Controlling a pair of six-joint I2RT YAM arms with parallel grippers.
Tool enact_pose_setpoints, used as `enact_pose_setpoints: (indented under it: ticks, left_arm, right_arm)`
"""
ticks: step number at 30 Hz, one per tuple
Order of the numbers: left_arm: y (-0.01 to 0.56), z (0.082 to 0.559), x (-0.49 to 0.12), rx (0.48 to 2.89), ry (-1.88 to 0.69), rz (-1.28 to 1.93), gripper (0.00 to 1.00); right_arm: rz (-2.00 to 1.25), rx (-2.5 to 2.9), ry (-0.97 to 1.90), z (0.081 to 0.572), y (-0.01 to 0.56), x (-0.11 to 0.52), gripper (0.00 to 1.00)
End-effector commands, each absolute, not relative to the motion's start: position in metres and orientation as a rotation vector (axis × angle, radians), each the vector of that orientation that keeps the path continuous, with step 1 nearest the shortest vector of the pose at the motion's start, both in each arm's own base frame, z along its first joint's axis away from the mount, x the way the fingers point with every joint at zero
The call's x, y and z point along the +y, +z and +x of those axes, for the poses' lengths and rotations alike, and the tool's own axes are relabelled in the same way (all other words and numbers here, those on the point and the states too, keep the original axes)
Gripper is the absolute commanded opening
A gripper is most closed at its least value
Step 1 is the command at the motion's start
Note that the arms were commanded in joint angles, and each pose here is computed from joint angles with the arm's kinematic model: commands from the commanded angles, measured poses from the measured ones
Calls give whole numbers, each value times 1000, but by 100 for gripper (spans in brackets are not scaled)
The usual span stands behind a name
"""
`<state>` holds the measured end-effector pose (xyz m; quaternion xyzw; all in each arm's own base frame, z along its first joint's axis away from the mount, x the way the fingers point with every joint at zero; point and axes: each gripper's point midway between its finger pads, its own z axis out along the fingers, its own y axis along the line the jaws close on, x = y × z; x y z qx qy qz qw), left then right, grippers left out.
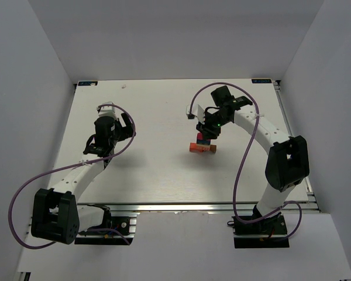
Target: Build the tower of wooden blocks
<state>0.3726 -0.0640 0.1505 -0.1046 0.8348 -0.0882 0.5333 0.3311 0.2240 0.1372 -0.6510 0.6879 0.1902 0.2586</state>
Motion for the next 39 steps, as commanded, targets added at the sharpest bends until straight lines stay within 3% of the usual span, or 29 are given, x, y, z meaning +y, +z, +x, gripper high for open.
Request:
enact_pose_setpoints:
  ticks: [1,5,6,14,23,24,25,32,39]
  left_arm:
    - [168,379,-65,1943,-226,-234,98]
    - [169,378,-65,1941,-224,-234,98]
    - [169,378,-65,1938,-227,-234,98]
    - [169,379,-65,1942,-224,-235,98]
    - [169,378,-66,1939,-233,-230,98]
    - [169,378,-67,1940,-234,-229,98]
    - [171,378,-67,1935,-235,-229,98]
    - [175,378,-72,1926,-269,-217,98]
    - [223,383,-78,1839,-326,-209,98]
  right_arm:
    - [-1750,1823,520,339,146,230,30]
    - [-1751,1822,516,339,147,229,33]
    - [-1754,1820,516,338,147,229,40]
    - [-1756,1822,506,339,147,228,57]
    - [-1747,1804,499,342,153,230,68]
    - [-1738,1790,500,344,156,232,72]
    - [-1730,1786,495,344,160,232,89]
    - [-1616,1677,457,355,218,242,89]
    - [-1201,1553,312,385,352,236,89]
